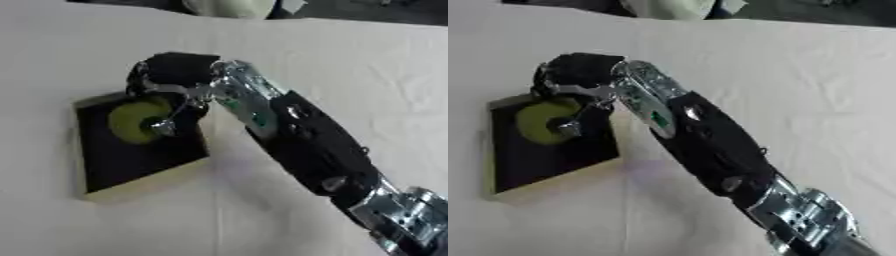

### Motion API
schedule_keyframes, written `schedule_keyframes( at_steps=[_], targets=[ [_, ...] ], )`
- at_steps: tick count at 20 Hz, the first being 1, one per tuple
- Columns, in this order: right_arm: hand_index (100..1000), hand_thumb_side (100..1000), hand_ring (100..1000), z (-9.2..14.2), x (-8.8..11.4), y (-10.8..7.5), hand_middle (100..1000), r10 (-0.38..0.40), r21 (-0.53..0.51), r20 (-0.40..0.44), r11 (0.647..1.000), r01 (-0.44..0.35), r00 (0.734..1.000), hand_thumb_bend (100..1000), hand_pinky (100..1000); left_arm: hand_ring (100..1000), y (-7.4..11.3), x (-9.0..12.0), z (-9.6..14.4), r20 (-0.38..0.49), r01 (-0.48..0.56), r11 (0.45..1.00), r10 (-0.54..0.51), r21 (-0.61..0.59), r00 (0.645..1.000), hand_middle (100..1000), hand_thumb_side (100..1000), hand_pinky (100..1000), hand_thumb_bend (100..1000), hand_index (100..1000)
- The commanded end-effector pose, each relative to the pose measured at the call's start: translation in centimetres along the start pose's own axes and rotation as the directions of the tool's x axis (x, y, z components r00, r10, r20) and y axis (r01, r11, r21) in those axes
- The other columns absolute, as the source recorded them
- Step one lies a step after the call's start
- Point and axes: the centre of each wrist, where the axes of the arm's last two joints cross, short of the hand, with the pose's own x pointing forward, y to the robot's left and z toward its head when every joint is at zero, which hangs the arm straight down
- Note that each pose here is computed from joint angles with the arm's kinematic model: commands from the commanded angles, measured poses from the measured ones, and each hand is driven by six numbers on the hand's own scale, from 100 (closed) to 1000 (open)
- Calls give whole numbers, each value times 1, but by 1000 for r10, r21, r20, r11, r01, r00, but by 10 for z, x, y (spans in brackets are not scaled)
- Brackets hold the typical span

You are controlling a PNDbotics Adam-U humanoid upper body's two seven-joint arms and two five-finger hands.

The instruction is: Pick up objects on the table and place them in the box.

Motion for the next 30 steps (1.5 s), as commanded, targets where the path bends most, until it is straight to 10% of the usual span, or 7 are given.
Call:
schedule_keyframes(
  at_steps=[1, 7, 16, 30],
  targets=[
    [802, 289, 812, -1, -2, -6, 701, 58, 27, 28, 998, -59, 998, 146, 788, 692, -2, 6, -7, 31, -2, 1000, 3, -14, 1000, 609, 476, 506, 100, 662],
    [900, 104, 891, 2, 0, -17, 789, 115, 28, 73, 993, -118, 991, 231, 853, 693, -1, 6, -7, 29, 3, 1000, -2, -16, 1000, 609, 477, 505, 100, 662],
    [922, 206, 906, 20, 6, -47, 803, 131, -26, 100, 991, -129, 986, 100, 866, 690, 0, 7, -7, 42, 5, 1000, -4, -18, 999, 606, 461, 509, 100, 663],
    [956, 100, 913, 97, 17, -99, 765, -113, -300, 86, 944, 134, 990, 100, 819, 694, 4, 8, -6, 40, 29, 1000, -29, -1, 999, 609, 471, 507, 100, 663]
  ],
)
